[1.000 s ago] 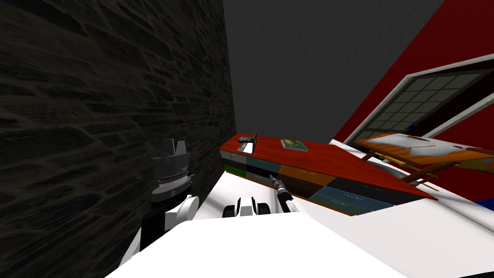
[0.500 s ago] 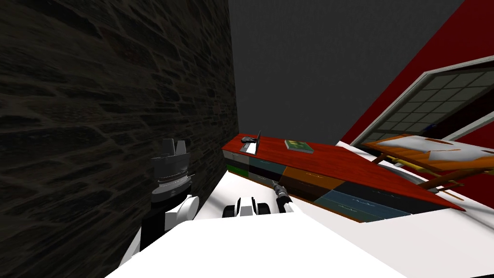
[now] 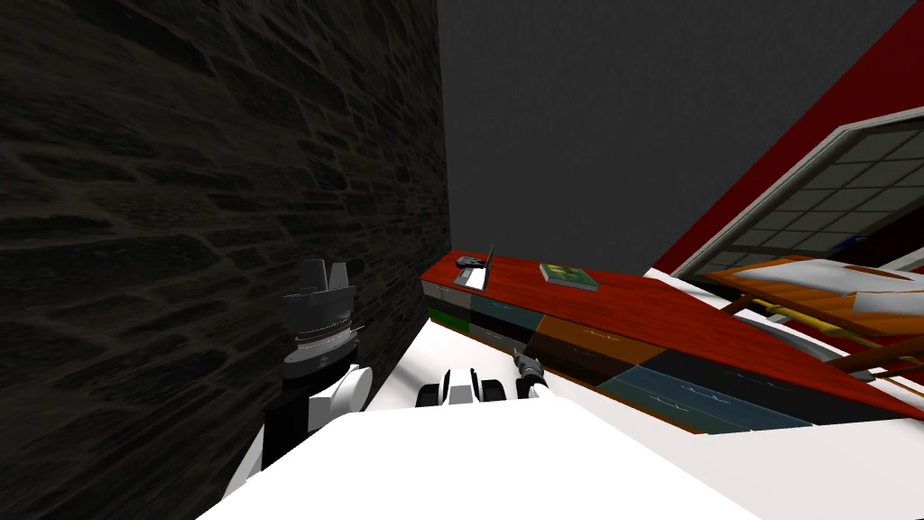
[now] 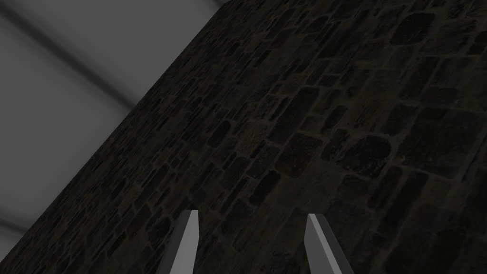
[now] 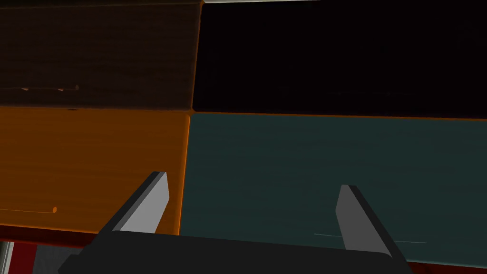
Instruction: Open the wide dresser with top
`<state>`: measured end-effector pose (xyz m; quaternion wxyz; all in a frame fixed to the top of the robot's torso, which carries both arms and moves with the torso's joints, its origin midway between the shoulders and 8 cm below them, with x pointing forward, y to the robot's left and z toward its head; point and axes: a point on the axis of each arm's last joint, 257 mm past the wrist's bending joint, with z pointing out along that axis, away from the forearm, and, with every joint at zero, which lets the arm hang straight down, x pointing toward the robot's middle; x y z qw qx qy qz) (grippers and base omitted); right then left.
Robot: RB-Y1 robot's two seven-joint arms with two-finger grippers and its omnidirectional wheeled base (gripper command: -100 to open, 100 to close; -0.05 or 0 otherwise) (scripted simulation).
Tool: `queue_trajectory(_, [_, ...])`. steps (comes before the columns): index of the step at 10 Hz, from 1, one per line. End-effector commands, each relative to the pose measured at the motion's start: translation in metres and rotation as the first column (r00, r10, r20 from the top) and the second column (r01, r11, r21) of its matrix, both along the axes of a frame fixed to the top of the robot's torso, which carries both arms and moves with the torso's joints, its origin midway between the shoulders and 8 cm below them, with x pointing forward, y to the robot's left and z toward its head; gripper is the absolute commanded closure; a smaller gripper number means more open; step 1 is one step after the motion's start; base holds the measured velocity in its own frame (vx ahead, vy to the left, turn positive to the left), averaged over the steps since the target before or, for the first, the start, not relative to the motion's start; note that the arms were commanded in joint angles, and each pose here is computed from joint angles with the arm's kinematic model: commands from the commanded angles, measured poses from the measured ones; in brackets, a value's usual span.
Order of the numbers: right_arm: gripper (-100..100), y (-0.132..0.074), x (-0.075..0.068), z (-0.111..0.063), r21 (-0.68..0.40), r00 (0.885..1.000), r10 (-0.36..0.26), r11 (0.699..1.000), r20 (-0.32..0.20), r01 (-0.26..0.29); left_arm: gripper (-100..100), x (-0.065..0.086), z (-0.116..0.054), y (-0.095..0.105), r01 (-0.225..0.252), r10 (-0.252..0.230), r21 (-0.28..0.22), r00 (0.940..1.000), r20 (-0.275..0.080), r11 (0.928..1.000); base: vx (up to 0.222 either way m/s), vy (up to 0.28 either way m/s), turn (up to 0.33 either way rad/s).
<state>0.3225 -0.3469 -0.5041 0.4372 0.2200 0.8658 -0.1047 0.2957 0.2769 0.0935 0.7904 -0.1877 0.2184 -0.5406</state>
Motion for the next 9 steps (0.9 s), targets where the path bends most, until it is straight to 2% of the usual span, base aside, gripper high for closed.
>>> queue_trajectory(1, [-100, -0.011, -0.016, -0.013, -0.087, 0.998, -0.01, 0.996, -0.062, 0.004, 0, 0.0, 0.0, 0.0, 0.0, 0.0, 0.0, 1.0, 0.0, 1.0, 0.028, 0.042, 0.115])
queue_trajectory(5, [-100, -0.03, -0.037, -0.024, -0.205, 0.991, -0.032, 0.979, -0.131, 0.005, 0, 0.0, 0.0, 0.0, 0.0, 0.0, 0.0, 1.0, 0.0, 1.0, 0.039, 0.031, 0.059])
queue_trajectory(8, [-100, -0.045, -0.053, -0.03, -0.342, 0.98, -0.033, 0.939, -0.196, -0.037, 0, 0.0, 0.0, 0.0, 0.0, 0.0, 0.0, 1.0, 0.0, 1.0, 0.043, 0.033, 0.109])
queue_trajectory(9, [-100, -0.052, -0.06, -0.03, -0.372, 0.976, -0.049, 0.928, -0.211, -0.034, 0, 0.0, 0.0, 0.0, 0.0, 0.0, 0.0, 1.0, 0.0, 1.0, 0.047, 0.035, 0.065])
